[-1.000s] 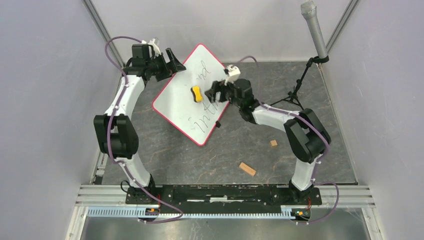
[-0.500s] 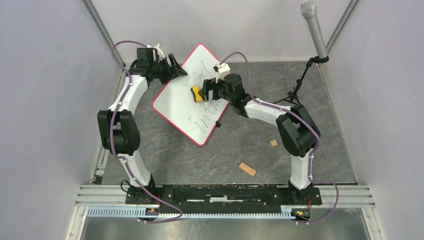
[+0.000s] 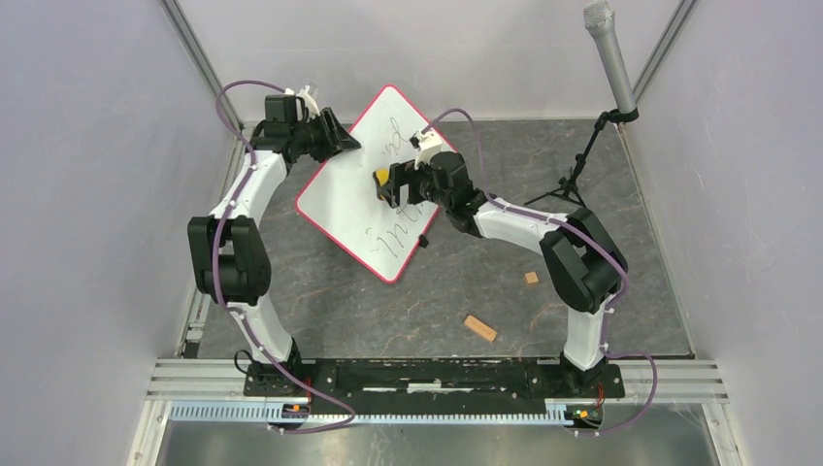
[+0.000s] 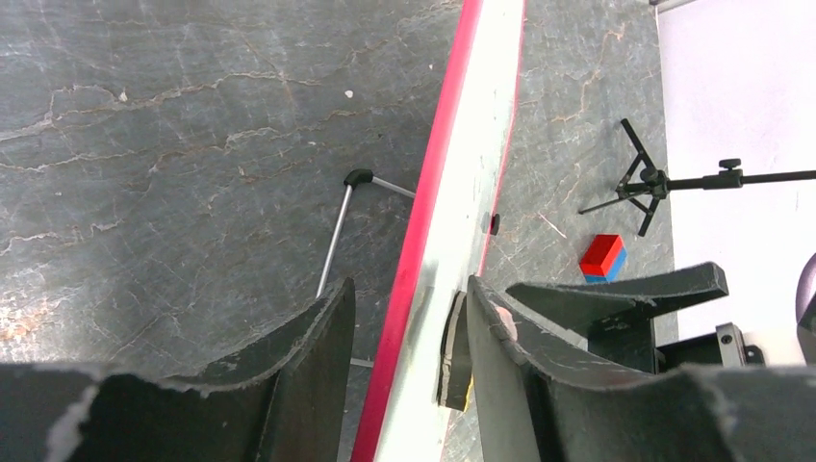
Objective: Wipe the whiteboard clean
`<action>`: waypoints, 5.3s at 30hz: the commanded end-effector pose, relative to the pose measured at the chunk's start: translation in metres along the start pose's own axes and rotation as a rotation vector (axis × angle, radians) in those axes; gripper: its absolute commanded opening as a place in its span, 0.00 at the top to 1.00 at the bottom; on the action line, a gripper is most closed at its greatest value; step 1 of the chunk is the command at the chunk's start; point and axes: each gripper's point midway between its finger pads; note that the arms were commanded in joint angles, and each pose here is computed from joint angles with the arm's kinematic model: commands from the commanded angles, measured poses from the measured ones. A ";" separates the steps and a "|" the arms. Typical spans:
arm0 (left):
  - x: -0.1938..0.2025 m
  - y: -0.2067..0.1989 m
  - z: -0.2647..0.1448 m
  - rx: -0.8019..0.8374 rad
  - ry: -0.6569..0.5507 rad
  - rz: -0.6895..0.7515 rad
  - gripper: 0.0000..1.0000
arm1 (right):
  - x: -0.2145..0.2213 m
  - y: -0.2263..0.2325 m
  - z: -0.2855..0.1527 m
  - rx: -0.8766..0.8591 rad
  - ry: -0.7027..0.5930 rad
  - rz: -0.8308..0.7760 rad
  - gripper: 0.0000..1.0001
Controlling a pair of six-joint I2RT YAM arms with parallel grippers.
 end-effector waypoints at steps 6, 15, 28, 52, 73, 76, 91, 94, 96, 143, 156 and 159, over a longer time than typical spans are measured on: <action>-0.013 -0.026 -0.019 0.056 -0.079 0.029 0.54 | -0.032 0.017 0.004 0.028 -0.080 0.049 0.24; -0.011 -0.024 -0.017 0.060 -0.073 0.032 0.67 | -0.018 0.011 0.026 0.079 -0.042 0.039 0.48; -0.008 -0.013 -0.010 0.026 -0.072 0.108 0.98 | -0.071 0.017 0.053 0.058 -0.149 -0.056 0.76; -0.007 -0.019 -0.013 0.035 -0.070 0.154 0.98 | -0.056 -0.002 0.084 0.167 -0.099 0.003 0.86; -0.005 -0.012 -0.013 -0.023 -0.094 0.270 0.98 | -0.018 -0.043 0.080 0.147 0.010 -0.065 0.87; -0.002 -0.014 -0.012 -0.019 -0.089 0.277 0.98 | -0.051 0.001 0.081 0.064 -0.082 -0.139 0.87; -0.003 -0.013 -0.013 -0.032 -0.097 0.289 0.98 | -0.004 -0.101 0.087 0.209 0.004 0.057 0.84; -0.003 -0.013 -0.013 -0.029 -0.097 0.287 0.98 | -0.008 -0.105 0.090 0.216 -0.003 0.043 0.84; -0.002 -0.014 -0.013 -0.027 -0.094 0.286 0.98 | -0.012 -0.097 0.095 0.196 -0.016 0.043 0.84; 0.002 -0.019 -0.010 0.009 -0.078 0.252 0.98 | -0.075 -0.129 0.066 0.123 -0.161 0.024 0.18; 0.002 -0.021 -0.010 0.017 -0.075 0.254 0.98 | -0.059 -0.133 0.086 0.108 -0.159 0.064 0.38; 0.003 -0.020 -0.010 0.015 -0.073 0.253 0.98 | -0.060 -0.134 0.090 0.108 -0.162 0.069 0.50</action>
Point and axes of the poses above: each gripper's point midway between its finger pads, its own z axis out along the fingers, its own y axis along the line the jaws close on, x = y × z, and after that the axes turned 11 degrees about -z, right-handed
